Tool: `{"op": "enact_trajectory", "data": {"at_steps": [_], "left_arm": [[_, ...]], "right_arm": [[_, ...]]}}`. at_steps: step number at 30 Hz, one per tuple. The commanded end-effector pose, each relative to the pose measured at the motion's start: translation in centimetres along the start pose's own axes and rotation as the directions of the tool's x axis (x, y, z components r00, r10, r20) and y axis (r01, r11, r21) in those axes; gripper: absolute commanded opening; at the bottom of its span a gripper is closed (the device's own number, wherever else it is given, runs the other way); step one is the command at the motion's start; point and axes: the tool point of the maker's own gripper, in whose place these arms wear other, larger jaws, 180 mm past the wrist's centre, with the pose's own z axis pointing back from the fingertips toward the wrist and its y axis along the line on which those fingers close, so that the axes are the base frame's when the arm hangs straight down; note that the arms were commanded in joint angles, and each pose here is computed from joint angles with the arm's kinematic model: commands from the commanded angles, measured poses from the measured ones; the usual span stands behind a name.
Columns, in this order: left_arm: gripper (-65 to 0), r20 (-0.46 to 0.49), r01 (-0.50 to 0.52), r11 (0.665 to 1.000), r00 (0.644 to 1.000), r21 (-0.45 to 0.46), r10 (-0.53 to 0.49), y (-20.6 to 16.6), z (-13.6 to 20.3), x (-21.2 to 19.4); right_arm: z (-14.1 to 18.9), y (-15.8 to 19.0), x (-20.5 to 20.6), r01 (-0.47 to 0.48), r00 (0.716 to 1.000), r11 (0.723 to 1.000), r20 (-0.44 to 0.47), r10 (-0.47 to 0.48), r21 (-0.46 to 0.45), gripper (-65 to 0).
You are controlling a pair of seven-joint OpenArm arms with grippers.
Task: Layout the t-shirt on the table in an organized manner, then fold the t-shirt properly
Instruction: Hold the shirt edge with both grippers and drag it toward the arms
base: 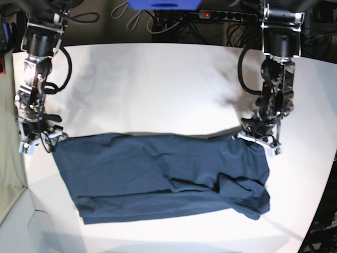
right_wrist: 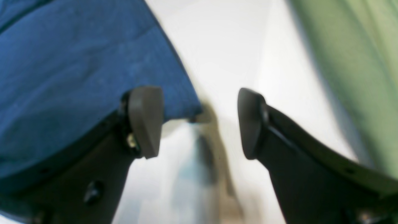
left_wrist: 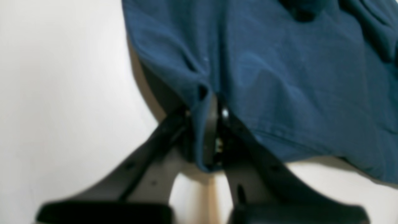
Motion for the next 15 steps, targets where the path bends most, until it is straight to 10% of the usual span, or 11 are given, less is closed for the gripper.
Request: {"op": "enact_trajectory", "data": {"at_steps": [1,15], "left_arm": [[-65.0,0.012,0.008,1.000,1.000,0.007,-0.008,0.1,0.1,1.0],[-65.0,0.011,0.006,1.000,1.000,0.005,-0.006,-0.1,0.1,0.9]], "right_arm": [[-0.3,0.1,3.1,-0.008,0.997,1.000,0.076,0.008,0.007,-26.5],[-4.0,0.4,0.5,0.080,0.995,0.997,-0.057,-0.080,-0.002,-29.5]]}}
